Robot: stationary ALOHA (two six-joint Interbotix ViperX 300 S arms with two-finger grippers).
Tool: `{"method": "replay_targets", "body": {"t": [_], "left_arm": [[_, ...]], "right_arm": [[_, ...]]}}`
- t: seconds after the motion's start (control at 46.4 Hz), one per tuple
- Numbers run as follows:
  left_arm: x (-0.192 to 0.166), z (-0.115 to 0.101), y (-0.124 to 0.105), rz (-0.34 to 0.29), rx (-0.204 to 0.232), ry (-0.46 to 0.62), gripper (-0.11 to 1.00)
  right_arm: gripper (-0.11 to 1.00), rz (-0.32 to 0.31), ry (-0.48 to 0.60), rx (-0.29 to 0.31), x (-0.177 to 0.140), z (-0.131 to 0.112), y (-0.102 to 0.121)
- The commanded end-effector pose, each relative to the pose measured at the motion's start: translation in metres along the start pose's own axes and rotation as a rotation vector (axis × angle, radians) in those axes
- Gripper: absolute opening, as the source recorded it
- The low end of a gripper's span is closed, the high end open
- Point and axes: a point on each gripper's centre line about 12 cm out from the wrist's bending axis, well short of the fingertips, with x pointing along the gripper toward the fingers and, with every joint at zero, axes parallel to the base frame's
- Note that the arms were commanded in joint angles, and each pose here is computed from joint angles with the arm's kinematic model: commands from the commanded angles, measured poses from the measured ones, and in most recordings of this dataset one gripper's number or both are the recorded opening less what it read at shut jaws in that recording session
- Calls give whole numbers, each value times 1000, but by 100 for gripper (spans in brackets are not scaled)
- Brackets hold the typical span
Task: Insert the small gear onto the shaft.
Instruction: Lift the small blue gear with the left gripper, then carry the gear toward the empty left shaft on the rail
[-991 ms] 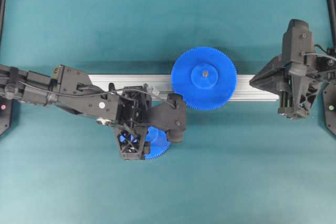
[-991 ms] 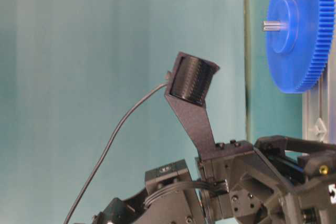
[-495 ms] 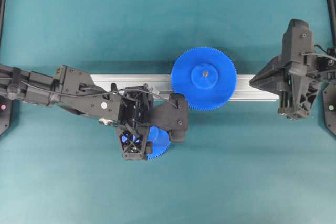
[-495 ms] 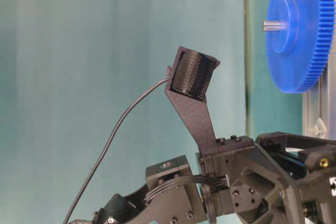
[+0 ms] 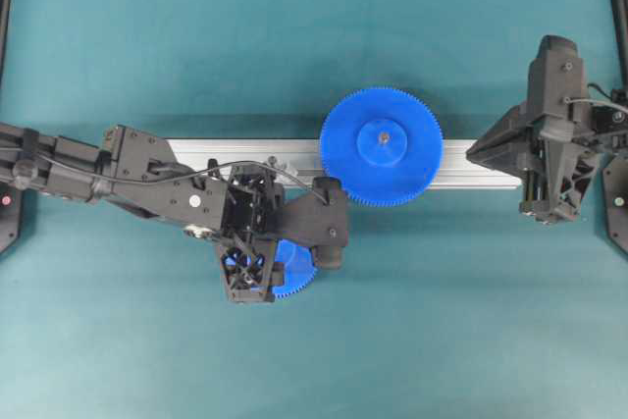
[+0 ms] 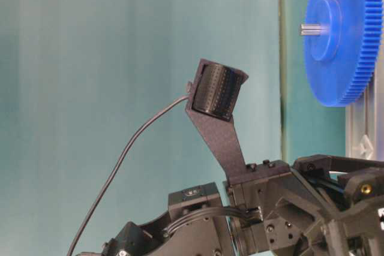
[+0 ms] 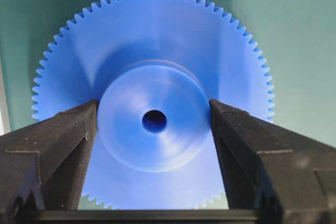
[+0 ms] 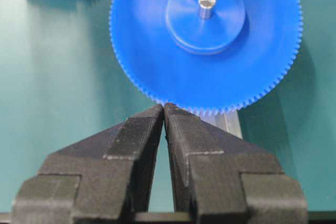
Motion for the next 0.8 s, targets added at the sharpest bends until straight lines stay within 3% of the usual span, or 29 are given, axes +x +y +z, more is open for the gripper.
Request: {"method": "replay_targets", "body": {"t": [0.0,0.452,0.776], "left_arm": [[-22,11,1,-4,-2,-61,71],[-78,24,1,-16,0,-196,71],[-123,18,11,-3,28,-235,71]], "right_arm": [[22,3,-23,11,-2,6,1],[22,4,-38,18,-1,3,0],[22,6,-49,58,1,1,0]]}}
